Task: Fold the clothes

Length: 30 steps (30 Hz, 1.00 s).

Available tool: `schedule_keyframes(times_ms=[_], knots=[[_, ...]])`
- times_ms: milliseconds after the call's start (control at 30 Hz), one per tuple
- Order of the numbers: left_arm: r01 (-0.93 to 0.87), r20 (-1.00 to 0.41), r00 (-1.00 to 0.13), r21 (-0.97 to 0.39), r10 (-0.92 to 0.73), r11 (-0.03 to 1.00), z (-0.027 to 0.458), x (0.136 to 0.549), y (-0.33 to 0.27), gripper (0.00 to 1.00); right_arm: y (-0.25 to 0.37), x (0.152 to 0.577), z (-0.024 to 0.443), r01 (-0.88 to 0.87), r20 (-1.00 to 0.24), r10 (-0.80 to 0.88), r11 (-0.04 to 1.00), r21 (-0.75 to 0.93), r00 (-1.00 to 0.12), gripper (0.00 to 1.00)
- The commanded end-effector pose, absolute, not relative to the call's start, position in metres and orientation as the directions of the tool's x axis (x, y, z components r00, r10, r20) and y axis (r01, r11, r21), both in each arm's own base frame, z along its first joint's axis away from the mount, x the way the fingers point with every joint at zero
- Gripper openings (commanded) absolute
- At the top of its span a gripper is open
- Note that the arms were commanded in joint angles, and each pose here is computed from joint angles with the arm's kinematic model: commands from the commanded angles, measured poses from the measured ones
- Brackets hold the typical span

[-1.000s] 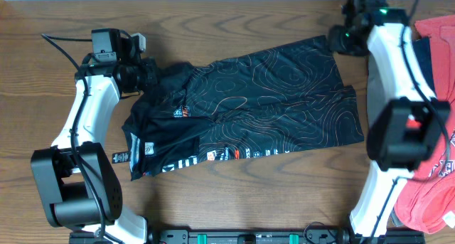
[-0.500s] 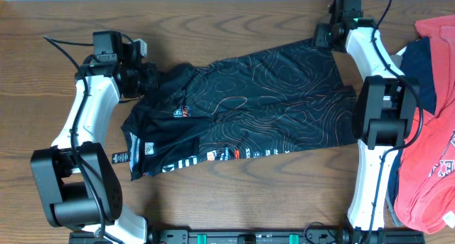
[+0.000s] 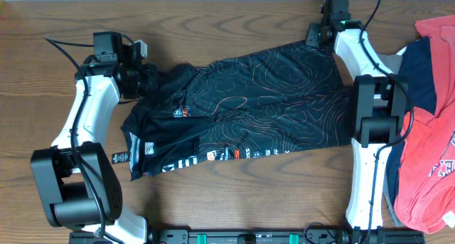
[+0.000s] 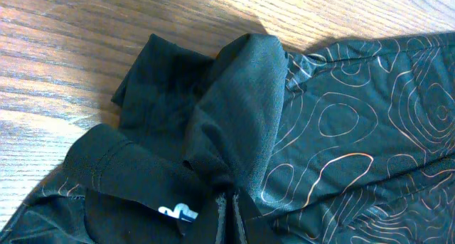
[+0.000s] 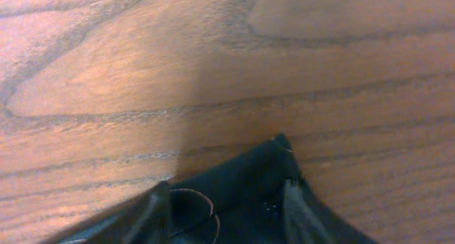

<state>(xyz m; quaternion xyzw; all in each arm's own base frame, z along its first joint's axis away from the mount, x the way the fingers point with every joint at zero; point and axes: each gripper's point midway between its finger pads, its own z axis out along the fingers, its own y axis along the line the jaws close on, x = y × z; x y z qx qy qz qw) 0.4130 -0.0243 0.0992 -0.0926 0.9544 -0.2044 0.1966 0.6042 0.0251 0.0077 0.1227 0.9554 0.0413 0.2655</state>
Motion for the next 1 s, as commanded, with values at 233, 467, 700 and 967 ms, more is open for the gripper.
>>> schedule_keyframes(times_ms=[233, 467, 700, 967], knots=[[-0.098, -0.332, -0.908, -0.429, -0.257, 0.898, 0.099, 0.411, -0.025, 0.06, 0.013, 0.594, -0.009, 0.293, -0.459, 0.297, 0.952, 0.081, -0.837, 0.01], [-0.030, -0.480, -0.840, -0.424, -0.253, 0.905, 0.124, 0.443, -0.021, 0.06, -0.013, 0.592, 0.041, 0.348, -0.482, 0.334, 0.935, 0.064, -0.810, 0.01], [0.025, -0.534, -0.809, -0.449, -0.246, 0.893, 0.153, 0.454, -0.026, 0.06, -0.057, 0.564, 0.111, 0.432, -0.504, 0.369, 0.902, -0.009, -0.781, 0.01], [0.012, -0.468, -0.849, -0.484, -0.247, 0.875, 0.176, 0.414, -0.036, 0.06, -0.083, 0.501, 0.123, 0.455, -0.348, 0.390, 0.881, -0.128, -0.853, 0.01]])
